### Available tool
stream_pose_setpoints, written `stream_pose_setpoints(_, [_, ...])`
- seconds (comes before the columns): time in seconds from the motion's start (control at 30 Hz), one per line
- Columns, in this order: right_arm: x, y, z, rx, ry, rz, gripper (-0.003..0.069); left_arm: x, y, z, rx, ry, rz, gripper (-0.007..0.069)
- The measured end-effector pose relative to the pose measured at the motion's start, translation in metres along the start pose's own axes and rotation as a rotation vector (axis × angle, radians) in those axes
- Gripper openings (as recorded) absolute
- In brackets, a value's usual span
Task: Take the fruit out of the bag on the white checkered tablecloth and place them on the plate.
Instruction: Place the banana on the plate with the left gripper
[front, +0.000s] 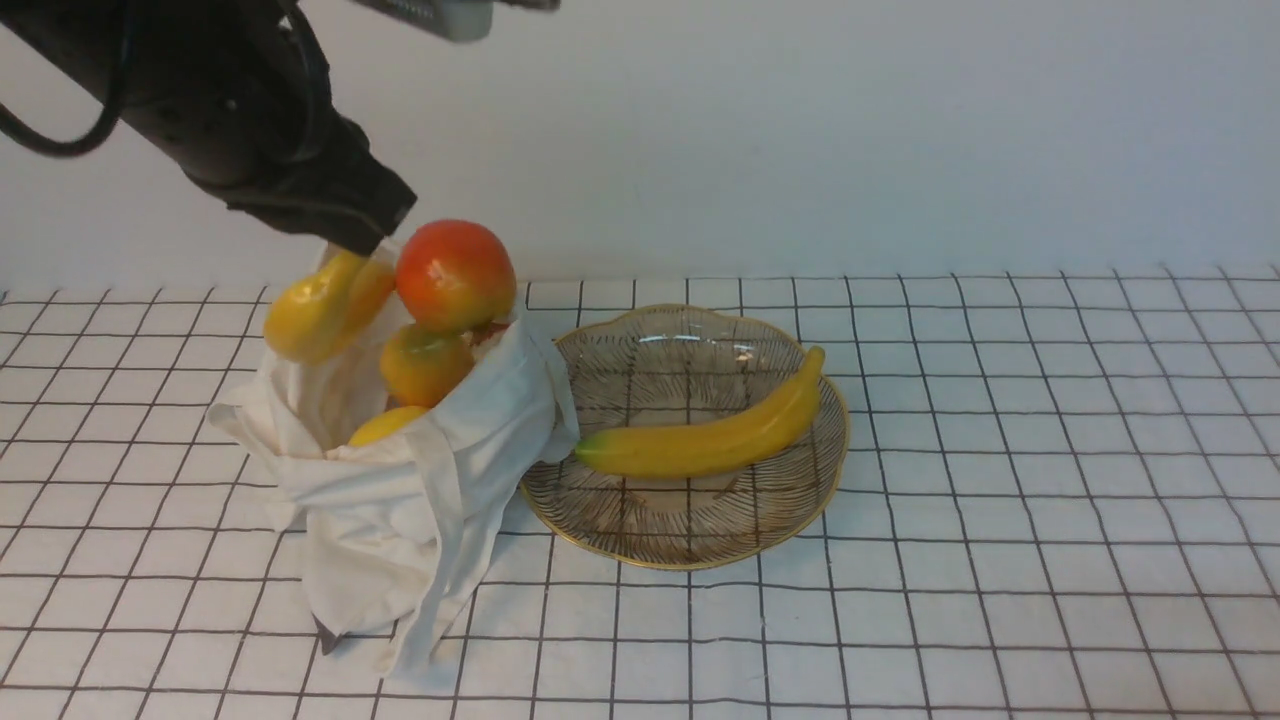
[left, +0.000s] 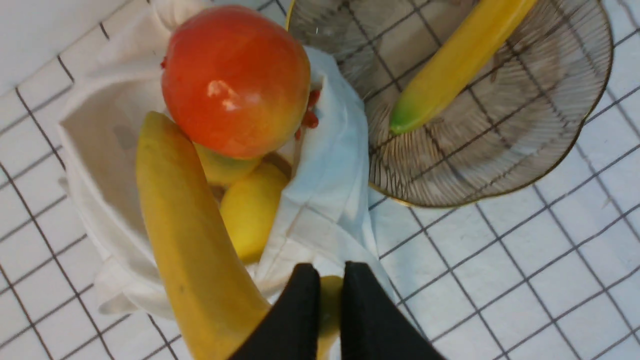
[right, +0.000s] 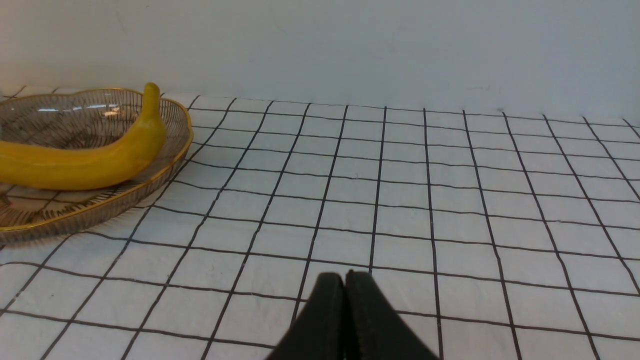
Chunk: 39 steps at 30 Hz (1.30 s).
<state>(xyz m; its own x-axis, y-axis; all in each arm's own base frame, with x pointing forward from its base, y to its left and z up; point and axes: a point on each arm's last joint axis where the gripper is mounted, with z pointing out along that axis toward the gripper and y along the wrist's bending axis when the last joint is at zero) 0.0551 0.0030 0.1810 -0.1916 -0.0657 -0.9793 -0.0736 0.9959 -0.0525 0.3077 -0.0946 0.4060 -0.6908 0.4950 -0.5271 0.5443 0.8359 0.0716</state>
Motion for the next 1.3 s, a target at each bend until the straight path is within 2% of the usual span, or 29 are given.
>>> stream_pose_setpoints(0.13, [0.0,0.0,0.0,0.0,0.0,0.0,-0.0015,-0.01,0.001,-0.019,-0.019,-0.064,-0.014,0.0023])
stream_pose_setpoints(0.27, [0.0,0.0,0.0,0.0,0.0,0.0,-0.0015,-0.018,0.006,-0.039,-0.08,-0.126,-0.047,0.0023])
stream_pose_setpoints(0.4, [0.0,0.0,0.0,0.0,0.0,0.0,-0.0015,-0.021,0.006,-0.048,-0.084,-0.156,-0.089,0.0023])
stream_pose_setpoints(0.47, [0.0,0.0,0.0,0.0,0.0,0.0,-0.0015,-0.022,0.003,-0.048,-0.051,-0.166,-0.106,0.0023])
stream_pose_setpoints(0.57, [0.0,0.0,0.0,0.0,0.0,0.0,-0.0015,-0.027,-0.009,-0.046,0.068,-0.189,-0.126,0.0023])
stream_pose_setpoints(0.6, [0.0,0.0,0.0,0.0,0.0,0.0,-0.0015,-0.028,-0.011,-0.045,0.079,-0.189,-0.124,0.0023])
stream_pose_setpoints(0.67, [0.0,0.0,0.0,0.0,0.0,0.0,-0.0015,-0.036,-0.028,-0.033,0.194,-0.188,-0.101,0.0023])
stream_pose_setpoints(0.8, [0.0,0.0,0.0,0.0,0.0,0.0,-0.0015,-0.049,-0.059,0.005,0.308,-0.116,-0.034,0.0023])
stream_pose_setpoints(0.83, [0.0,0.0,0.0,0.0,0.0,0.0,-0.0015,-0.05,-0.061,0.007,0.312,-0.11,-0.03,0.0023])
stream_pose_setpoints(0.9, [0.0,0.0,0.0,0.0,0.0,0.0,-0.0015,-0.055,-0.079,0.044,0.339,-0.033,0.01,0.0023])
stream_pose_setpoints(1.0, [0.0,0.0,0.0,0.0,0.0,0.0,-0.0015,-0.058,-0.095,0.077,0.326,0.02,0.054,0.0023])
stream_pose_setpoints(1.1, [0.0,0.0,0.0,0.0,0.0,0.0,-0.0015,-0.062,-0.107,0.119,0.238,0.045,0.139,0.0023])
stream_pose_setpoints(1.13, [0.0,0.0,0.0,0.0,0.0,0.0,-0.0015,-0.062,-0.108,0.121,0.239,0.045,0.14,0.0023])
stream_pose_setpoints(1.3, [0.0,0.0,0.0,0.0,0.0,0.0,-0.0015,-0.064,-0.114,0.165,0.116,0.055,0.225,0.0032])
